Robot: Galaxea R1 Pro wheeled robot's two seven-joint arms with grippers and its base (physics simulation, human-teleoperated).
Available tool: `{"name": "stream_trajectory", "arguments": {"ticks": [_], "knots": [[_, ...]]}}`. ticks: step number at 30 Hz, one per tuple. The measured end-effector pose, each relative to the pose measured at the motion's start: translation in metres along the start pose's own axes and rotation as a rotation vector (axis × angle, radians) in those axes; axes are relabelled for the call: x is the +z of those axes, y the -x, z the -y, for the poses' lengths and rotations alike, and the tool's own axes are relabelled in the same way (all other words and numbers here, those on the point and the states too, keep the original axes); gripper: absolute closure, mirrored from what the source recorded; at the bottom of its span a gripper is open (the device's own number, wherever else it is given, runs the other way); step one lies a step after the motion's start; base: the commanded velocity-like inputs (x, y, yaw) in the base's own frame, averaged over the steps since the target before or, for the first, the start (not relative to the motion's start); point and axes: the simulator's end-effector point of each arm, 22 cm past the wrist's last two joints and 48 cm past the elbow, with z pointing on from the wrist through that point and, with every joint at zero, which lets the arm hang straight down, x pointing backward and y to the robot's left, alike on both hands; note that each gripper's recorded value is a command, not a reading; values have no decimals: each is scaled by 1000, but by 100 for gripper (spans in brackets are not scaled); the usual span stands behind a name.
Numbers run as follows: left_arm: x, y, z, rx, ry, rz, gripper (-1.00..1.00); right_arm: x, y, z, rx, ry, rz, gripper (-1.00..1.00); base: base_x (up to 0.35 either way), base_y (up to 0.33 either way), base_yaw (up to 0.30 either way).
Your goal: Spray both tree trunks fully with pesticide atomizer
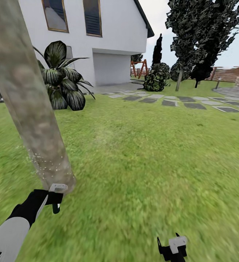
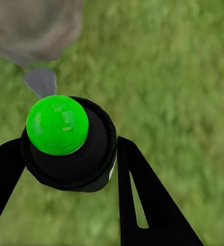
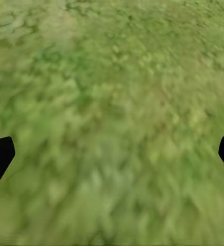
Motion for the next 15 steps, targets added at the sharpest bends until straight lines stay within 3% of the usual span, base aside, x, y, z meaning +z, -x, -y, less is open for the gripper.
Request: {"name": "stream_trajectory", "arguments": {"ticks": [8,15], "knots": [[-2,5,0,-1,1,13,100,0,0,0,0,0,0,-100,197,-219,268],[-2,7,0,-1,1,17,100,0,0,0,-1,0,0,-100,90,-255,38]]}}
